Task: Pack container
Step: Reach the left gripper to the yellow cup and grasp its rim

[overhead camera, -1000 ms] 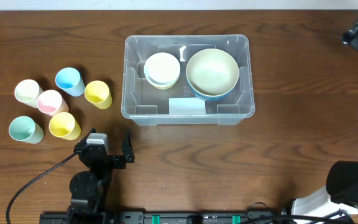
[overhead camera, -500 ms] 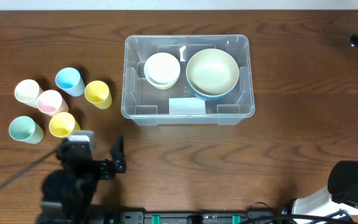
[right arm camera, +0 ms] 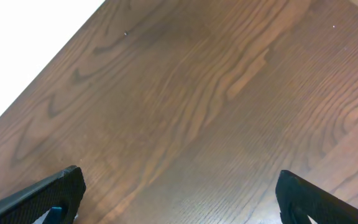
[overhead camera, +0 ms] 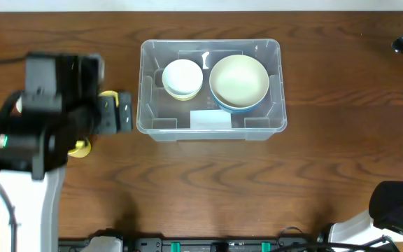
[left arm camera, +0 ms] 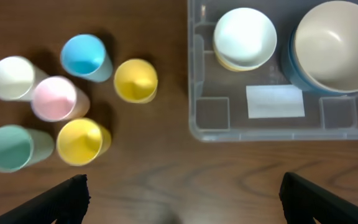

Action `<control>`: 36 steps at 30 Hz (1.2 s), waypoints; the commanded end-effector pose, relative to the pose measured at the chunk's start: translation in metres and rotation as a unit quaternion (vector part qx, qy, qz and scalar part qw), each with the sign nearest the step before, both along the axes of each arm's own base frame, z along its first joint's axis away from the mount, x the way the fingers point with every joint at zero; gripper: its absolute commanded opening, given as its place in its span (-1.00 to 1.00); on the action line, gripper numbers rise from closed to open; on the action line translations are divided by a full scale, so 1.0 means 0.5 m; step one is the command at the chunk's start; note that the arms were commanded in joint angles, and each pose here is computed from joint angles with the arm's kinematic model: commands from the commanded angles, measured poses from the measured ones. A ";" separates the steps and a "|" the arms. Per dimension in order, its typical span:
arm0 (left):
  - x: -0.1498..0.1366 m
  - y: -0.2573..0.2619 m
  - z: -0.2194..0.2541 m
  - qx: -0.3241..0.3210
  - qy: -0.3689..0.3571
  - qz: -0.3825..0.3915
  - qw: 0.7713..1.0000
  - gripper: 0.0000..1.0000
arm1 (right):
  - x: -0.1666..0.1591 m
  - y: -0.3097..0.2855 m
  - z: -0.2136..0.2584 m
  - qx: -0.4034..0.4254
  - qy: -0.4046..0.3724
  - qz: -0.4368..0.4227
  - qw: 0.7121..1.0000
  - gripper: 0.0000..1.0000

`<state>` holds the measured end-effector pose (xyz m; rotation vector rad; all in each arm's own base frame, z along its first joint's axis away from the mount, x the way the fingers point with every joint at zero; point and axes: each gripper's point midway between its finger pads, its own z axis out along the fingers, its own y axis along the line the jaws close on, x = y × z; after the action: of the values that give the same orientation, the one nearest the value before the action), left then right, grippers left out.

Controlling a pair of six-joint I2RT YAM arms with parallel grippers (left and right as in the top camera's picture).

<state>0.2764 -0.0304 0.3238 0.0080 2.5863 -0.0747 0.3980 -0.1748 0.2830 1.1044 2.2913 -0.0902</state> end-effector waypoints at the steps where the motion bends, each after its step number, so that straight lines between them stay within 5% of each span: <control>1: 0.027 -0.024 -0.031 -0.020 0.039 -0.024 0.999 0.96 | -0.003 -0.007 -0.002 0.001 0.000 -0.011 1.000 0.99; 6: 0.070 -0.012 -0.091 0.005 0.087 -0.037 0.995 0.96 | -0.003 -0.007 -0.002 0.001 0.000 -0.011 1.000 0.98; 13: 0.131 0.112 -0.166 -0.037 0.131 0.192 0.972 0.96 | -0.003 -0.007 -0.002 0.001 0.000 -0.011 1.000 0.99; 18: 0.158 0.153 -0.214 -0.068 0.155 0.258 0.951 1.00 | -0.003 -0.007 -0.002 0.001 0.000 -0.011 1.000 0.98; 28: 0.184 0.170 -0.334 -0.092 0.224 0.364 0.900 0.55 | -0.003 -0.007 -0.002 0.001 0.000 -0.011 1.000 0.99; 36: 0.165 0.182 -0.419 -0.089 0.277 0.404 0.867 0.49 | -0.003 -0.007 -0.002 0.001 0.000 -0.011 1.000 0.99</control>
<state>0.3662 0.0554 0.1263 -1.2174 2.8943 -0.0261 0.3980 -0.1748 0.2830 1.1044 2.2913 -0.0902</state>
